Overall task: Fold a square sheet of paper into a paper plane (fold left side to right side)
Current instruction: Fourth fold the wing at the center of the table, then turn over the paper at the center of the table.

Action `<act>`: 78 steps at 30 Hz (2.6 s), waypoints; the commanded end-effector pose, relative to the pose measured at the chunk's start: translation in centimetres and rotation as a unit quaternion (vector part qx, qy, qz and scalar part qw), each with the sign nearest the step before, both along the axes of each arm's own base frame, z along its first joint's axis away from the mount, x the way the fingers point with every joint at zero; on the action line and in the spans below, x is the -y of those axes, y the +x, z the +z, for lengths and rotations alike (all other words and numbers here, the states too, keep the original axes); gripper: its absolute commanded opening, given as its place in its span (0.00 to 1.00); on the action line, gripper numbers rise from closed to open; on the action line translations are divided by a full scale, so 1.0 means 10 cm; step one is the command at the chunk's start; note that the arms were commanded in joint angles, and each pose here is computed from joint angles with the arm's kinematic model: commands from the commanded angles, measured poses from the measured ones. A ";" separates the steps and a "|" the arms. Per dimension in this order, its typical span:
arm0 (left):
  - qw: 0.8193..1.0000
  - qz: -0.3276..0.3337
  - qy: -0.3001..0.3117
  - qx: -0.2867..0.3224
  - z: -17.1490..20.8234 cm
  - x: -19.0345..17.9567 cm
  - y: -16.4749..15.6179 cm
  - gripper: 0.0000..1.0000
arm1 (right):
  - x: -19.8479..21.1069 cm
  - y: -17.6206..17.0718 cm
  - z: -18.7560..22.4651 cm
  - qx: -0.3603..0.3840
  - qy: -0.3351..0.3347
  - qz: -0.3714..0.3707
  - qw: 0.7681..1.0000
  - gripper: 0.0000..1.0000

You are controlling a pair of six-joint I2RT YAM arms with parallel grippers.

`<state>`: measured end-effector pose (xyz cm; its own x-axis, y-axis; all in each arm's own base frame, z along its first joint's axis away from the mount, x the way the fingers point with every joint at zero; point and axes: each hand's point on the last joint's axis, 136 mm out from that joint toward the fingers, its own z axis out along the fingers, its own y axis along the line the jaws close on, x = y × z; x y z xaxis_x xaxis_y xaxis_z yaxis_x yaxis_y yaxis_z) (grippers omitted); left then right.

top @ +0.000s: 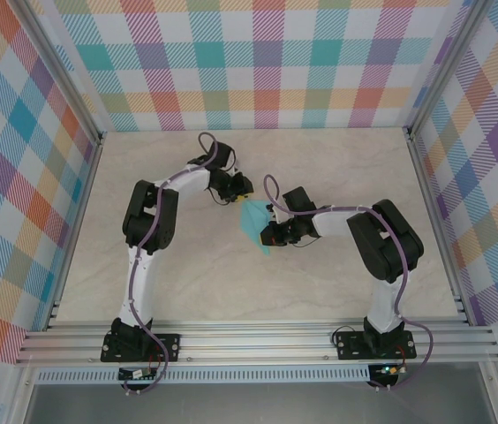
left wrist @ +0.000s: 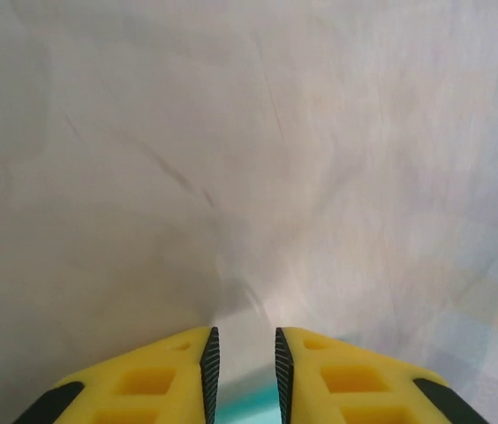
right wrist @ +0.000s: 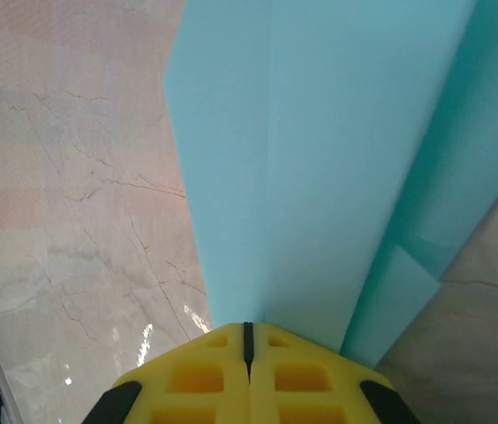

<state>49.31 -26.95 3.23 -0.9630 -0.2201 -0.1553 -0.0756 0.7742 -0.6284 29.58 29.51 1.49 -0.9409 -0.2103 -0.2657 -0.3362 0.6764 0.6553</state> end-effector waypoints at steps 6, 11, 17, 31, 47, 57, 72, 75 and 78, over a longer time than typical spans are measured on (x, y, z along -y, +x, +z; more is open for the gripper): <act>0.998 -0.004 -0.035 0.058 0.35 -0.11 0.28 0.33 | 0.32 -0.37 -0.32 -0.071 -0.071 -0.001 0.995 0.00; 0.996 0.013 -0.040 0.084 0.69 -0.36 0.14 0.38 | 0.14 -0.16 0.10 -0.020 -0.014 -0.005 1.000 0.07; 0.994 0.014 -0.042 0.101 0.93 -0.50 -0.33 0.44 | 0.25 0.08 0.60 0.055 0.009 -0.045 0.997 0.29; 0.996 -0.030 -0.071 0.036 0.53 0.06 -1.10 0.46 | 0.43 0.25 0.68 0.056 0.047 -0.067 0.995 0.52; 0.998 -0.031 -0.059 -0.006 0.12 0.22 -1.10 0.43 | 0.13 0.43 0.43 0.010 0.063 -0.042 0.997 0.28; 0.999 -0.024 -0.041 -0.021 -0.01 0.17 -1.13 0.42 | 0.16 0.42 0.30 0.006 0.051 -0.035 0.998 0.00; 0.999 -0.017 -0.019 -0.037 -0.14 0.10 -1.17 0.41 | 0.17 0.45 0.22 -0.013 0.077 -0.026 0.997 0.00; 0.999 -0.016 -0.016 -0.039 -0.17 0.09 -1.17 0.41 | 0.19 0.45 0.19 -0.017 0.070 -0.024 0.997 0.05; 0.999 -0.016 -0.015 -0.041 -0.18 0.09 -1.17 0.41 | 0.22 0.48 0.21 -0.011 0.066 -0.027 0.997 0.10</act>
